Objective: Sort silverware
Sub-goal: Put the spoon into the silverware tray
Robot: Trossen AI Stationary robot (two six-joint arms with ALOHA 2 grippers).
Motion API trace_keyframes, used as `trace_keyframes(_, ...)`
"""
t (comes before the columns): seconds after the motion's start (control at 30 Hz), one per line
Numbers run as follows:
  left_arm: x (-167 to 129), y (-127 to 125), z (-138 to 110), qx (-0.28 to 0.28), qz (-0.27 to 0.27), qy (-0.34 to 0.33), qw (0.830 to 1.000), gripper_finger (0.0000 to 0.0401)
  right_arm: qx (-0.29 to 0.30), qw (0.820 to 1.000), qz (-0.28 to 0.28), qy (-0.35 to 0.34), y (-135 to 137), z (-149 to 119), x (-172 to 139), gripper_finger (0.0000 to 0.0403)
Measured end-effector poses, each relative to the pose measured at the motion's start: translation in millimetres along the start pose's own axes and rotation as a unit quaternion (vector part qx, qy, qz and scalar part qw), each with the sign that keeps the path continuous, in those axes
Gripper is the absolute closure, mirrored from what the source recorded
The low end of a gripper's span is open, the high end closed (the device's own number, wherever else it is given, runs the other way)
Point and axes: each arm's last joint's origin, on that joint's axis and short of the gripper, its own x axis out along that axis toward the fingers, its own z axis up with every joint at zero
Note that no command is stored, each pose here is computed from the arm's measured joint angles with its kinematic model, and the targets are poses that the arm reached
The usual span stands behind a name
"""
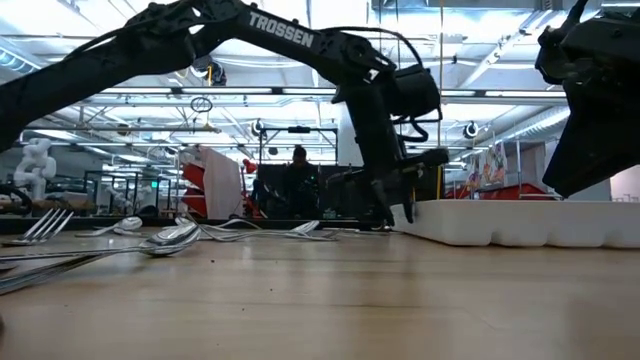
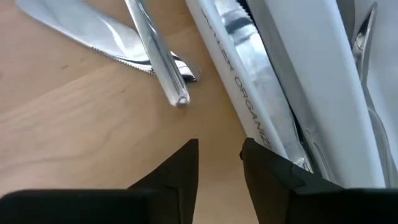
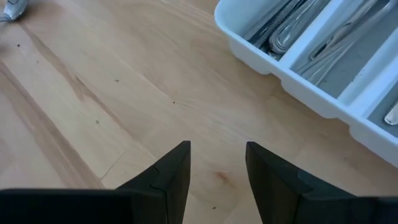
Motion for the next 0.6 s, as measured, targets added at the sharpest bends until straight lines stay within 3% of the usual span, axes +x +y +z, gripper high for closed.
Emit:
trace_keyframes(0.13, -1.5, -7.9, -10.3, -0.021, 0.017, -0.027, 0.999, 0.0269, -0.007, 1.000, -0.007, 0.001, -1.7, -0.5, -0.3, 0.0257)
trace_keyframes(0.23, 4.7, -11.0, -15.9, -0.066, 0.031, -0.053, 0.996, 0.0268, -0.008, 1.000, -0.011, 0.001, -2.7, -0.4, -0.4, 0.0257)
trace_keyframes(0.37, 21.1, -2.7, -12.9, -0.119, 0.030, -0.023, 0.992, 0.0268, 0.008, 1.000, -0.019, 0.000, -4.2, 1.2, 0.3, 0.0257)
trace_keyframes(0.5, 29.7, 9.6, -4.9, -0.118, 0.036, 0.009, 0.992, 0.0268, 0.029, 0.999, -0.022, -0.002, -5.2, 3.0, 0.1, 0.0257)
trace_keyframes(0.6, 19.7, 13.0, 3.1, -0.067, 0.012, 0.038, 0.997, 0.0268, 0.027, 0.999, -0.026, -0.003, -5.4, 5.3, 1.7, 0.0257)
